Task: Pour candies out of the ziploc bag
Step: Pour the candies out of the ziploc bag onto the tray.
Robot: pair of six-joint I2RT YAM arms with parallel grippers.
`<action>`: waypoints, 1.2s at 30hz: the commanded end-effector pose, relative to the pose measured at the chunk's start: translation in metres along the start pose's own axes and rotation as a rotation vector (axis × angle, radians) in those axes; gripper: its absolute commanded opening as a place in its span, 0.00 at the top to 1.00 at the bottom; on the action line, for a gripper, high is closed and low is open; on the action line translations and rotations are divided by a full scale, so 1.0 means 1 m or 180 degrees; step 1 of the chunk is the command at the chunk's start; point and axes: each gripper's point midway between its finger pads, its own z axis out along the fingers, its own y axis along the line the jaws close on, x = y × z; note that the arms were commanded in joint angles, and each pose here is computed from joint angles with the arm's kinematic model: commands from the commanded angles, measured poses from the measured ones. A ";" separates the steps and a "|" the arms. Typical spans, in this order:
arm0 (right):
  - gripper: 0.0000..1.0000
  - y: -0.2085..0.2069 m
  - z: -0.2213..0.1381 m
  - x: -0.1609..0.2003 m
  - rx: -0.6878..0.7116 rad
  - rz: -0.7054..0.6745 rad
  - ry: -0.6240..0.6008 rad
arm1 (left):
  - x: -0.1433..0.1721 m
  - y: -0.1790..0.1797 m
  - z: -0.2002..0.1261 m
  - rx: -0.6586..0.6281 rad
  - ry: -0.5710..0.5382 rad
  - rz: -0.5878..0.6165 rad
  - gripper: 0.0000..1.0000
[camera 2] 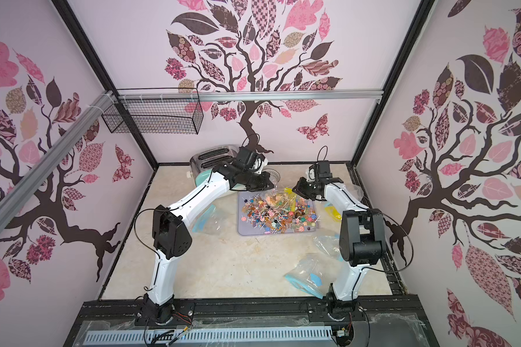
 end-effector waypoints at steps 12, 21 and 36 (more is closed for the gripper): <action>0.73 0.016 -0.014 0.003 -0.0234 -0.0071 -0.0018 | -0.003 0.010 -0.033 -0.0368 -0.0117 0.0135 1.00; 0.69 0.018 -0.019 0.009 -0.0261 -0.0078 -0.0007 | -0.011 0.018 -0.059 -0.0511 -0.0268 0.0145 1.00; 0.63 0.021 -0.024 0.011 -0.0279 -0.0106 -0.0005 | -0.014 0.022 -0.083 -0.0638 -0.0335 0.0176 1.00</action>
